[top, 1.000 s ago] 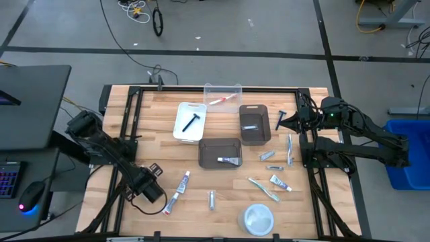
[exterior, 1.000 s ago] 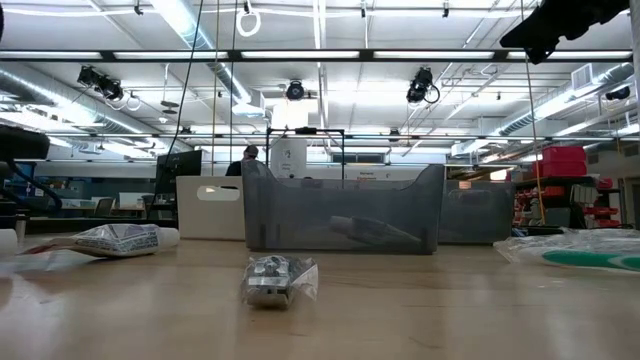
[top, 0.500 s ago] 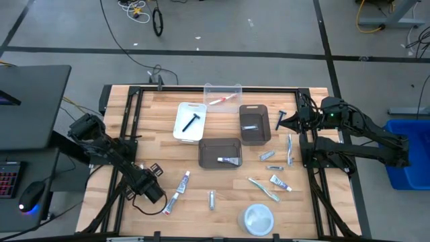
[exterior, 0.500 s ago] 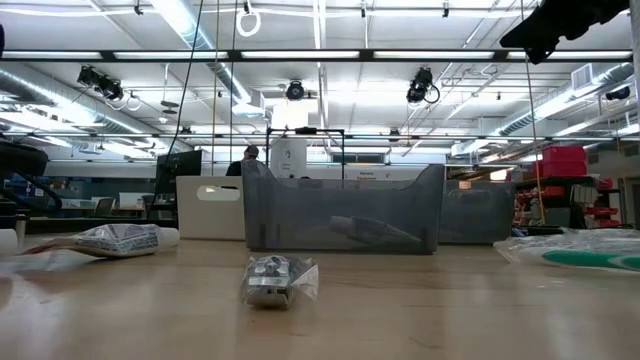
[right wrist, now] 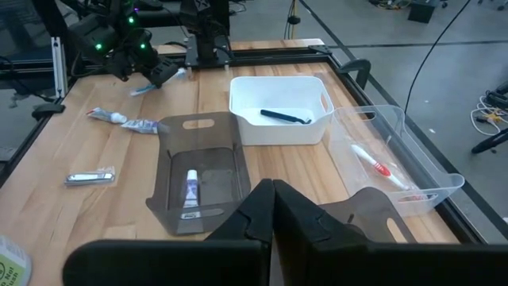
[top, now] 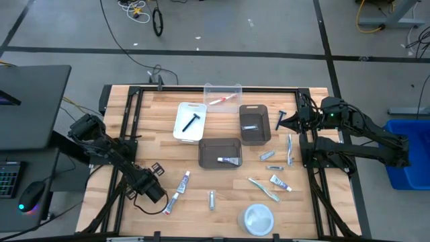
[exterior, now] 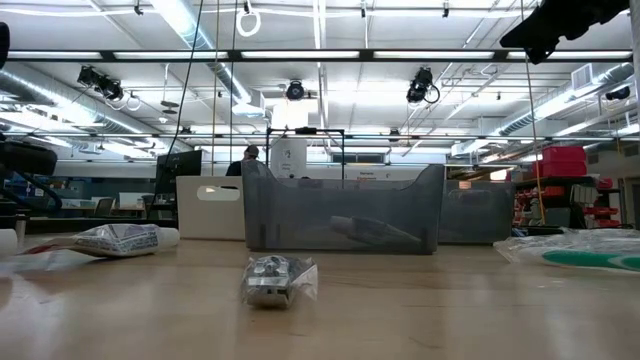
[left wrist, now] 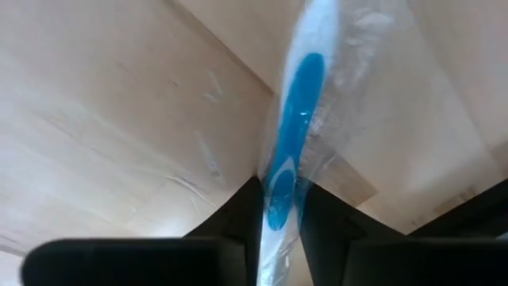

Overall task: Pick & Place Travel size toiletries
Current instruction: Put the blue toothbrush into the transparent bin

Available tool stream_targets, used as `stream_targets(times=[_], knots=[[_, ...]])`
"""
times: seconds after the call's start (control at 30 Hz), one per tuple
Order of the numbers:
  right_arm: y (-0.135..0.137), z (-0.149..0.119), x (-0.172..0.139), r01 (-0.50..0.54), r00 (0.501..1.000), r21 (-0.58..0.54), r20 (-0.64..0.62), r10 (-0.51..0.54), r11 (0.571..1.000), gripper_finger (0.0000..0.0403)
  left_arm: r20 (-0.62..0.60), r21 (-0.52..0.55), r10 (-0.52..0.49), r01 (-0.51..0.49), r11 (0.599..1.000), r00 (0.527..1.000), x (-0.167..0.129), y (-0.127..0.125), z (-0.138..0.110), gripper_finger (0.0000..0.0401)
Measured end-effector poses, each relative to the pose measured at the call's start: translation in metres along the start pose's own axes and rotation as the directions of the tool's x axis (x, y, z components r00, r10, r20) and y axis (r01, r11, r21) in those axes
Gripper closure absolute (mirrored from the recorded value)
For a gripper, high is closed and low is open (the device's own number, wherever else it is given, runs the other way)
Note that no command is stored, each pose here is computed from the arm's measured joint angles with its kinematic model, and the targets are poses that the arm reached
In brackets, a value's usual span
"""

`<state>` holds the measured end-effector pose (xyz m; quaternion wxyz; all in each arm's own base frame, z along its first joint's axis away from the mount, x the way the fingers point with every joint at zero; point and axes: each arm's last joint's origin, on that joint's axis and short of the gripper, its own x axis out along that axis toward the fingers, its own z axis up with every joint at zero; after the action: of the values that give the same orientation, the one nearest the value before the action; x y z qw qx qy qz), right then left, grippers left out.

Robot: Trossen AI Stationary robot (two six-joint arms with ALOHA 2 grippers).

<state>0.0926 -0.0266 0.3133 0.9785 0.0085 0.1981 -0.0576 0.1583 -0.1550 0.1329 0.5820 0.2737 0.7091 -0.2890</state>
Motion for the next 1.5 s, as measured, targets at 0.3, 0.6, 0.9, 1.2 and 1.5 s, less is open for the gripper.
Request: stream_targets(times=[0.3, 0.6, 0.9, 1.2, 1.5], knots=[[0.0, 0.0, 0.0, 0.0, 1.0, 0.0, 0.0, 0.0, 1.0, 0.039, 0.005, 0.001, -0.01, 0.01, 1.0, 1.0, 0.0, 0.0, 0.001, 0.0335], [0.0, 0.0, 0.0, 0.0, 1.0, 0.0, 0.0, 0.0, 1.0, 0.0389, 0.062, 0.055, -0.042, 0.038, 0.998, 0.997, -0.015, -0.002, 0.013, 0.0346], [0.0, 0.0, 0.0, 0.0, 1.0, 0.0, 0.0, 0.0, 1.0, 0.039, 0.192, 0.112, -0.001, -0.021, 0.994, 0.981, -0.051, -0.002, 0.036, 0.0344], [0.0, 0.0, 0.0, 0.0, 1.0, 0.0, 0.0, 0.0, 1.0, 0.0389, 0.264, 0.121, 0.126, -0.163, 0.979, 0.956, -0.076, 0.007, 0.046, 0.034], [0.0, 0.0, 0.0, 0.0, 1.0, 0.0, 0.0, 0.0, 1.0, 0.039, 0.259, 0.057, 0.206, -0.227, 0.972, 0.944, -0.092, 0.043, 0.028, 0.0344]])
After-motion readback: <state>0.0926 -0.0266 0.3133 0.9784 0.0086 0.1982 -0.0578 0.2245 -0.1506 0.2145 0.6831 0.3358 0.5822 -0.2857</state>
